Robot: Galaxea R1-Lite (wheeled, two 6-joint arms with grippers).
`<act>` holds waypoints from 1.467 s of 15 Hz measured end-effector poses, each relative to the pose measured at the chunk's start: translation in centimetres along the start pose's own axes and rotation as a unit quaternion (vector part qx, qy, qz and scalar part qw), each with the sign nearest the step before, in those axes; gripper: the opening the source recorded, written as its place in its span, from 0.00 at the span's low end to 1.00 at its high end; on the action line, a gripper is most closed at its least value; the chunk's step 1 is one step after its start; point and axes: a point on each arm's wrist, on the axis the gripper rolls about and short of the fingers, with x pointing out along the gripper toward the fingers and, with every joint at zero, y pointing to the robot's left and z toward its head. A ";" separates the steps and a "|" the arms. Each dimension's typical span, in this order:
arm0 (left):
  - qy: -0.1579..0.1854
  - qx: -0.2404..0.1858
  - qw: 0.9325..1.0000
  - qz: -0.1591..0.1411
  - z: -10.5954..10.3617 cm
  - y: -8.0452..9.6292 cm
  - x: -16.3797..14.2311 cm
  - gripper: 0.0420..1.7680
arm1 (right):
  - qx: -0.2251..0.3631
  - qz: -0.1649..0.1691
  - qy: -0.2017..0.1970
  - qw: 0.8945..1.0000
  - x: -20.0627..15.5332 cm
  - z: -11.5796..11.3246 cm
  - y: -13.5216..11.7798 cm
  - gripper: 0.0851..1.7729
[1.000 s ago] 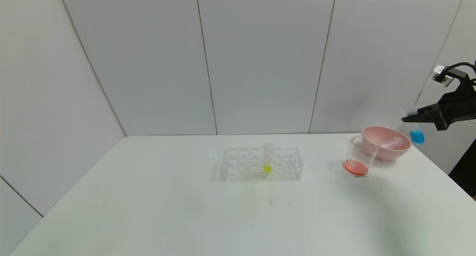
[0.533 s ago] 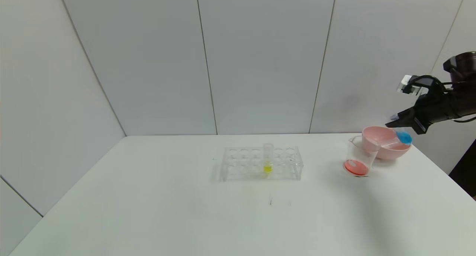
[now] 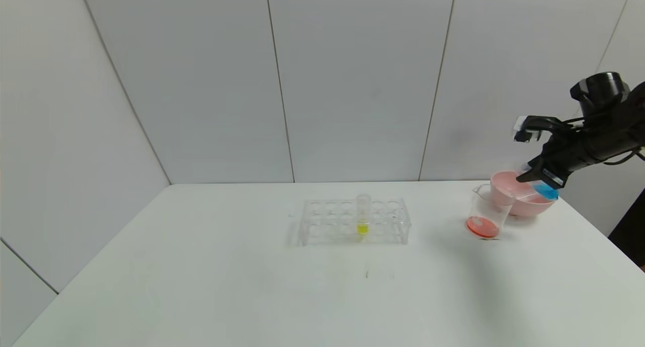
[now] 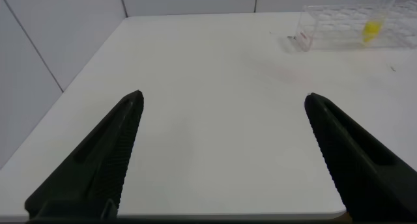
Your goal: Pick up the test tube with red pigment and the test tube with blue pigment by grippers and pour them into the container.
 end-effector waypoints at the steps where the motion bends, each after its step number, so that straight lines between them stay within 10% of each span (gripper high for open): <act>1: 0.000 0.000 1.000 0.000 0.0 0.0 0.0 1.00 | -0.008 0.000 0.014 1.000 0.0 0.2 0.3 0.24; 22: 0.000 0.000 1.000 0.000 0.0 0.0 0.0 1.00 | -0.106 -0.024 0.168 0.980 1.0 3.2 4.2 0.24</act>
